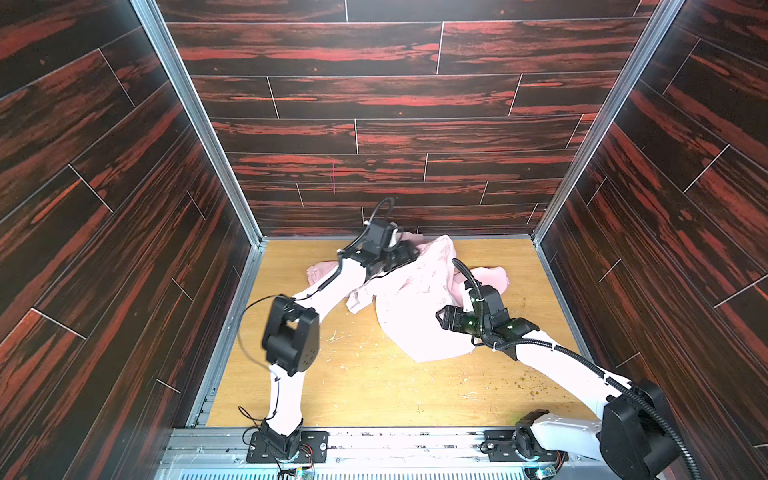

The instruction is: Zip up the jacket

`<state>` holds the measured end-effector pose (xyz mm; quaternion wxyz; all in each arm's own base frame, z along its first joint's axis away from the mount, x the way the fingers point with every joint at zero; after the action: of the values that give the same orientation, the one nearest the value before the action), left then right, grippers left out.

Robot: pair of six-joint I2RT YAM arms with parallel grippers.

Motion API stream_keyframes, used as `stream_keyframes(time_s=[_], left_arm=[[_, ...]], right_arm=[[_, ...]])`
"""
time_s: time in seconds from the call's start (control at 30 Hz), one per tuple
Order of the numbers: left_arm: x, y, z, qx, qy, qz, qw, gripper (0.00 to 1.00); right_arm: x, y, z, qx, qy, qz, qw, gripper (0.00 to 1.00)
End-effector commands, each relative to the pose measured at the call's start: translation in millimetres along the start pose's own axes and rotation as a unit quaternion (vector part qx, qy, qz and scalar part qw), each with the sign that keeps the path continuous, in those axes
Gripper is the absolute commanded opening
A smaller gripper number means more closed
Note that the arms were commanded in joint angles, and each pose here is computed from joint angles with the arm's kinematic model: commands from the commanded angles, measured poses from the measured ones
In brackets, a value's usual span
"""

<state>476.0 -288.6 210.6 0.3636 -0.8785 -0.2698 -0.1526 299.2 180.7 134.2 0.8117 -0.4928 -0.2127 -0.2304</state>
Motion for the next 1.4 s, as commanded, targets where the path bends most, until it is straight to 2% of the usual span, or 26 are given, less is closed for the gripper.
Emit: stream_keyframes(time_s=[0.0,0.13,0.27,0.37,0.43,0.67,0.73,0.8,0.9,1.0,1.07,1.1,1.3,1.33,1.37], left_arm=[[22.9,-67.8,19.5,0.04,-0.021,-0.076,0.996,0.71],[12.2,-100.9,69.0,0.103,-0.015,-0.102,0.989,0.78],[5.1,-105.3,105.4,0.138,-0.019,-0.083,0.987,0.81],[7.1,-92.7,115.5,0.135,-0.029,-0.065,0.988,0.82],[12.4,-81.5,117.0,0.132,-0.027,-0.06,0.989,0.88],[28.1,-25.9,133.3,0.131,-0.031,-0.024,0.991,0.88],[33.0,-12.7,135.1,0.126,-0.034,-0.014,0.991,0.85],[37.5,-2.7,134.8,0.12,-0.036,-0.009,0.992,0.76],[44.3,5.9,125.8,0.099,-0.033,-0.004,0.995,0.36],[57.3,0.7,109.8,0.08,-0.024,-0.014,0.996,0.03],[67.7,-11.0,96.0,0.071,-0.014,-0.026,0.997,0.0],[74.7,-18.1,87.2,0.065,-0.008,-0.036,0.997,0.0],[115.6,-69.1,42.8,0.044,0.019,-0.106,0.993,0.0],[122.5,-79.6,35.5,0.042,0.022,-0.119,0.992,0.0],[128.0,-89.5,28.3,0.041,0.026,-0.13,0.99,0.0]], right_arm=[[11.9,-5.8,-8.5,-0.035,-0.008,-0.013,0.999,0.78],[20.9,-1.7,-16.9,-0.049,0.004,-0.013,0.999,0.78],[31.0,2.3,-23.3,-0.046,0.019,-0.011,0.999,0.78],[37.2,5.9,-30.1,-0.053,0.024,-0.01,0.998,0.79],[40.9,8.7,-40.9,-0.062,0.037,-0.012,0.997,0.8],[55.8,30.5,-78.1,-0.084,0.064,-0.011,0.994,0.81],[61.5,42.6,-79.9,-0.058,0.072,-0.008,0.996,0.81],[66.4,55.2,-77.5,-0.043,0.067,-0.003,0.997,0.8],[69.2,77.1,-79.1,-0.038,0.067,0.014,0.997,0.79],[63.3,96.5,-84.0,-0.039,0.07,0.036,0.996,0.77],[61.7,101.8,-82.6,-0.029,0.07,0.041,0.996,0.7],[61.6,102.6,-80.2,-0.022,0.069,0.04,0.997,0.62],[78.7,83.0,-60.5,0.012,0.058,0.017,0.998,0.05],[83.3,76.1,-57.3,0.014,0.056,0.011,0.998,0.0],[87.5,69.2,-54.2,0.015,0.054,0.004,0.998,0.0]])
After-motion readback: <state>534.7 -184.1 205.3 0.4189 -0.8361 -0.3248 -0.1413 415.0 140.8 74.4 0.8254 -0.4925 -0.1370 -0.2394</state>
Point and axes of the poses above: each gripper's point midway between its finger pads, its own y axis out along the fingers, its own z axis along the line the jaws close on, x = y × z, the point moved 1 cm from there along -y, back along the fingers
